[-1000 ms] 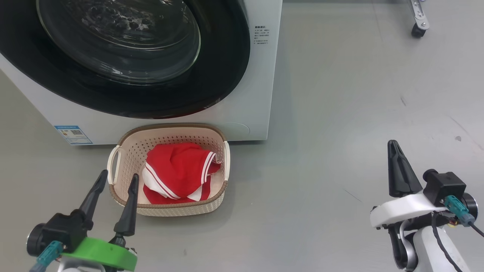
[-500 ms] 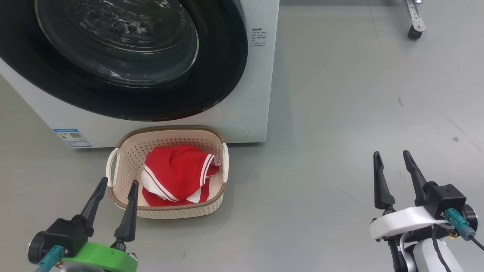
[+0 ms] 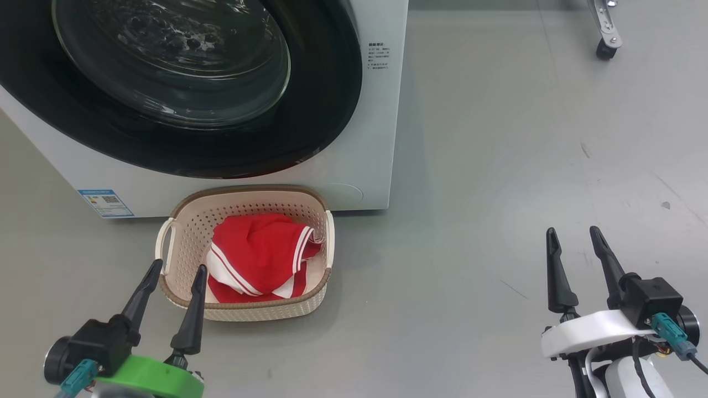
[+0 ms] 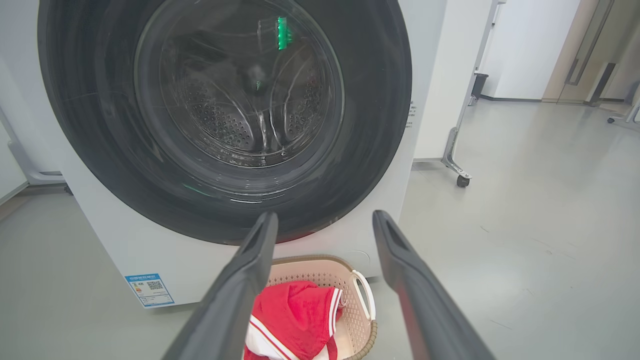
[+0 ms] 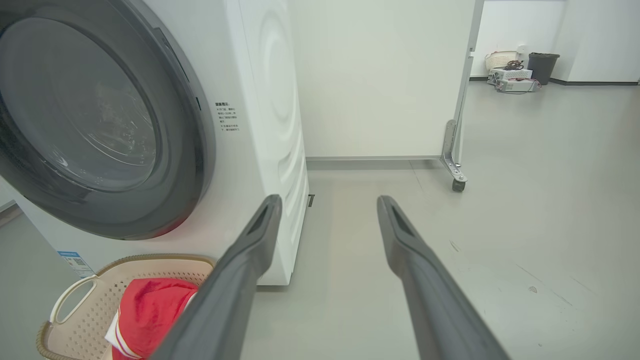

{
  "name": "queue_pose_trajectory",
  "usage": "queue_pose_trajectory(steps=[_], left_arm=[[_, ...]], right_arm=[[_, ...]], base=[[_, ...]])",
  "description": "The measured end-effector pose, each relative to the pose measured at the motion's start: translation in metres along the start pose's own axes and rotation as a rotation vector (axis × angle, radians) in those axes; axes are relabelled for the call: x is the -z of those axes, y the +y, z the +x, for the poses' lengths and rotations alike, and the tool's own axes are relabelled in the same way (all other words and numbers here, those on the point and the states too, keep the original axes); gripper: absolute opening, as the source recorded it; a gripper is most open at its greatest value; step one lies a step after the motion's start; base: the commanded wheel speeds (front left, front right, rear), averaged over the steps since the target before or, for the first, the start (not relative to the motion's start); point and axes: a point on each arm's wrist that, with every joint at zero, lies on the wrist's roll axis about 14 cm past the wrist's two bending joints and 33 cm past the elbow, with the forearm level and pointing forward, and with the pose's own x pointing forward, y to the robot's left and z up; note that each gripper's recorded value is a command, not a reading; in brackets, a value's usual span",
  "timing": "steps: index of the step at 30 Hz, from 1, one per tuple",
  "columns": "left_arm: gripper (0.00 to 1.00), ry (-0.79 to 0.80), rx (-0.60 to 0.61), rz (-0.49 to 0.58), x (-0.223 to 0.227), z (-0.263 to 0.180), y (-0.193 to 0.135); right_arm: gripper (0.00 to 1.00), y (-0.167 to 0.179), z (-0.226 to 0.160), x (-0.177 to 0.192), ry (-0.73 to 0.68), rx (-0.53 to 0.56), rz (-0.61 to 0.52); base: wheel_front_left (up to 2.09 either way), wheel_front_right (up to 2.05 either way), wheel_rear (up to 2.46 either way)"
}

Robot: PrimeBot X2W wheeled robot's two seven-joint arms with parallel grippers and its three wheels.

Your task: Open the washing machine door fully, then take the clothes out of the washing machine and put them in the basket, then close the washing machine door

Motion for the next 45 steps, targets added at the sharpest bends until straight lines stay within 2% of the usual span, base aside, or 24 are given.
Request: queue_pose_trajectory(steps=[41, 42, 45], left_arm=[[1.0, -0.019, -0.028, -0.006, -0.006, -0.009, 0.006], [0.0, -0.022, -0.025, -0.008, -0.007, -0.009, 0.006], [0.0, 0.003, -0.032, -0.02, 0.002, -0.011, 0.004]], right_arm=[[1.0, 0.003, -0.006, -0.001, -0.005, -0.006, -0.005], [0.0, 0.003, -0.006, -0.001, -0.005, -0.007, -0.005], [0.0, 0.003, -0.01, 0.01, 0.03, 0.0, 0.002]], base=[[0.0, 0.0, 0.0], [0.0, 0.0, 0.0], [0.0, 0.0, 0.0]])
